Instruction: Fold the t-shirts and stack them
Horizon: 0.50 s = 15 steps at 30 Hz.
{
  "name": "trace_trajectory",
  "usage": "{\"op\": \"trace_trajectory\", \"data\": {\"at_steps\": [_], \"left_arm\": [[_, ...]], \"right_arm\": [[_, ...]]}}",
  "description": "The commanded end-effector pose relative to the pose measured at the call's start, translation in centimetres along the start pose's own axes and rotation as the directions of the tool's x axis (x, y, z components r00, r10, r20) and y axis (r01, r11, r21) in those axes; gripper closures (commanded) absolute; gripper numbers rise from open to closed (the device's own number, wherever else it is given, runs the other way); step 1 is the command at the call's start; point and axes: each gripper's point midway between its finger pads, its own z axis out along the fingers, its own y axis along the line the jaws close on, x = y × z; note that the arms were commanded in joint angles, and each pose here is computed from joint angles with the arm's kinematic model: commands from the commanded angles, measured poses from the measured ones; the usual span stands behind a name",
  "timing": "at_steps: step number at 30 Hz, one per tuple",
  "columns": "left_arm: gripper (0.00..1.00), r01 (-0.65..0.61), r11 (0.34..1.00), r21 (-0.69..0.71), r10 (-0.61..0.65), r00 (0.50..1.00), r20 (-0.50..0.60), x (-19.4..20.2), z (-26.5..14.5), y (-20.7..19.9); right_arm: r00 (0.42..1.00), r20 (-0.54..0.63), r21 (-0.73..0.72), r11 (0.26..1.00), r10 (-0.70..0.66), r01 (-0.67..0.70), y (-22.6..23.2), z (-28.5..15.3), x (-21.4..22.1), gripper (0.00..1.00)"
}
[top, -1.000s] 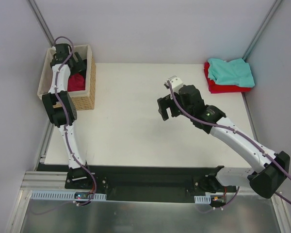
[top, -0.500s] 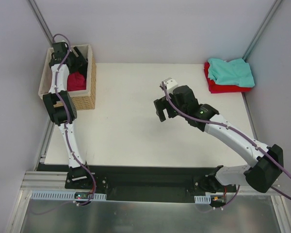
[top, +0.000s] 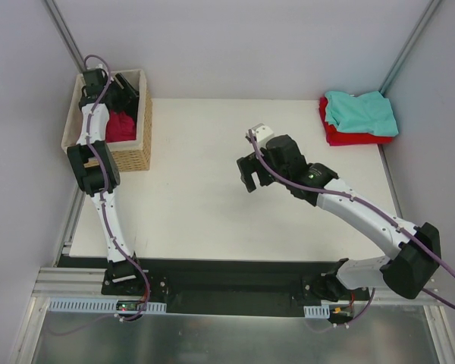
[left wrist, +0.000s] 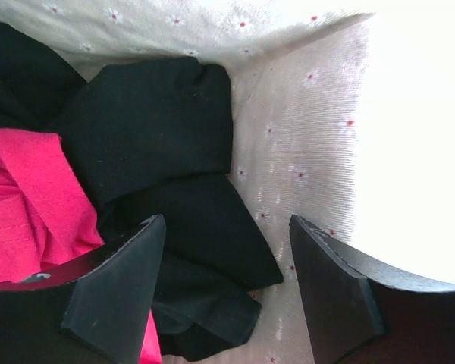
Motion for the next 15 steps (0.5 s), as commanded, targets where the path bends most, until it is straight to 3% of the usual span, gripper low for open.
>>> {"op": "trace_trajectory", "data": {"at_steps": [1, 5, 7, 8, 9, 15], "left_arm": [[0.36, 0.029, 0.999, 0.037, -0.027, 0.998, -0.062, 2.7, 1.5, -0.1], [0.41, 0.037, 0.999, 0.011, -0.036, 0.997, -0.073, 3.4, 1.7, 0.9], [0.71, 0.043, 0.999, 0.004, -0.043, 0.996, -0.077, 3.6, 1.7, 1.3], [0.94, 0.043, 0.999, 0.002, -0.043, 0.996, -0.078, 3.7, 1.7, 1.3], [1.0, 0.048, 0.999, 0.003, -0.047, 0.996, -0.077, 3.6, 1.5, 1.2], [1.0, 0.033, 0.999, 0.001, -0.032, 0.998, -0.052, 2.6, -0.3, 0.2]], "right_arm": [[0.999, 0.036, -0.008, 1.0, 0.018, -0.018, 0.6, 0.3, -1.3, 0.05], [0.999, 0.036, -0.012, 1.0, 0.017, -0.016, 0.8, 0.4, -1.4, 0.05], [0.999, 0.034, -0.015, 1.0, 0.017, -0.016, 0.9, 0.4, -1.3, 0.05], [0.999, 0.037, -0.012, 1.0, 0.018, -0.018, 0.9, 0.4, -1.5, 0.05], [0.999, 0.033, -0.011, 1.0, 0.019, -0.018, 0.9, 0.4, -1.3, 0.05], [0.999, 0.026, -0.025, 0.999, 0.022, -0.022, 1.5, 0.4, -1.2, 0.05]]}}
